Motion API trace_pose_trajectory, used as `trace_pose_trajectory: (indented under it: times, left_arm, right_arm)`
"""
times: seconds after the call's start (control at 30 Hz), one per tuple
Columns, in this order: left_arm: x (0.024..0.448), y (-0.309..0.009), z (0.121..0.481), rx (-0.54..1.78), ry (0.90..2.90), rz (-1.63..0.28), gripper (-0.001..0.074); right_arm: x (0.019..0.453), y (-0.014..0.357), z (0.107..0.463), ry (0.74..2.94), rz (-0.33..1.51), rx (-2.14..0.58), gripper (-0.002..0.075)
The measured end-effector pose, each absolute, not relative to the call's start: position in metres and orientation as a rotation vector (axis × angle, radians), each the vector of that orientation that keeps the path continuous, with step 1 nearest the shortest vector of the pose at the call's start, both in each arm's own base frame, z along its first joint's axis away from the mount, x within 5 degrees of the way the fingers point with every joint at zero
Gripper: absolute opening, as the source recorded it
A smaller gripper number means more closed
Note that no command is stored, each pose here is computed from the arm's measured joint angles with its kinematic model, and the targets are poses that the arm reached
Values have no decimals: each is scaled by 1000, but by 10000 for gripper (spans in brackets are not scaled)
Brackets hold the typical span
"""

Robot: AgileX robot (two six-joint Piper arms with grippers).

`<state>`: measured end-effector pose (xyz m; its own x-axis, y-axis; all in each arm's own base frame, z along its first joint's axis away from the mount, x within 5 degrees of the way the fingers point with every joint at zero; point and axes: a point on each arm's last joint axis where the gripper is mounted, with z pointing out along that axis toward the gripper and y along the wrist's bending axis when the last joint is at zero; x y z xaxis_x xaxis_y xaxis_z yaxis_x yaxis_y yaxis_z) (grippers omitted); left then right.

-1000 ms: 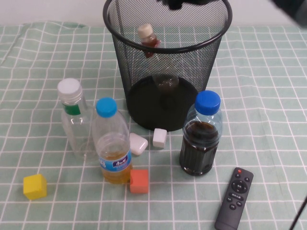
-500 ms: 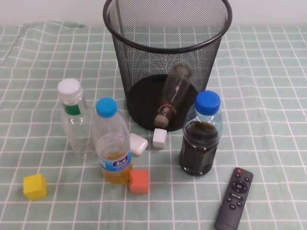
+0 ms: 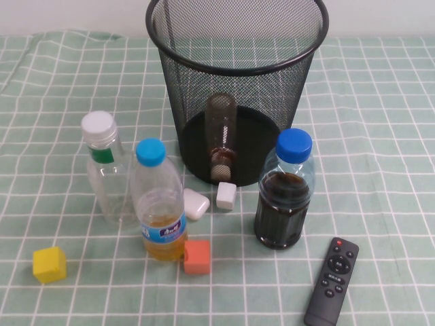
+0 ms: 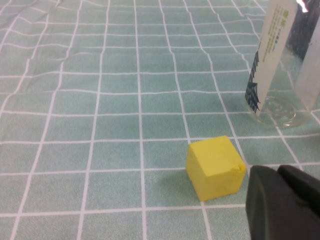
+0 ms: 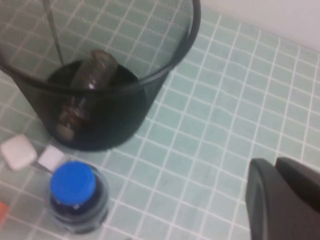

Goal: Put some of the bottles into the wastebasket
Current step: Pick up a bottle from the table with left arm

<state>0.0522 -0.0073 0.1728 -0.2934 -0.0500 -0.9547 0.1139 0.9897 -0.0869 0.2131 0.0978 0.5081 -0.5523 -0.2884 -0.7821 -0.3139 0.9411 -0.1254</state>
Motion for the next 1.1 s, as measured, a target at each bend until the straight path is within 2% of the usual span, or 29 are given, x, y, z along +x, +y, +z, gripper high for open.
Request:
trace_pose_trajectory:
  times: [0.2, 0.37, 0.53, 0.67, 0.9, 1.1]
  left_arm:
    - [52, -7, 173, 46, 1862, -160, -6]
    - [52, -7, 173, 46, 1862, -160, -6]
    - [52, -7, 173, 46, 1862, -160, -6]
    - [52, -7, 173, 46, 1862, -160, -6]
    - [52, -7, 173, 46, 1862, -160, -6]
    - [52, -7, 173, 46, 1862, -160, -6]
  right_arm:
    - [220, 91, 467, 2267, -76, -454, -7]
    - [210, 59, 406, 2138, -57, -385, -7]
    - [166, 21, 321, 1906, -63, -263, -7]
    - [118, 3, 255, 1781, -102, -176, -7]
    - [74, -2, 209, 1581, -135, -83, -7]
    - [61, -4, 198, 1600, -113, -7, -8]
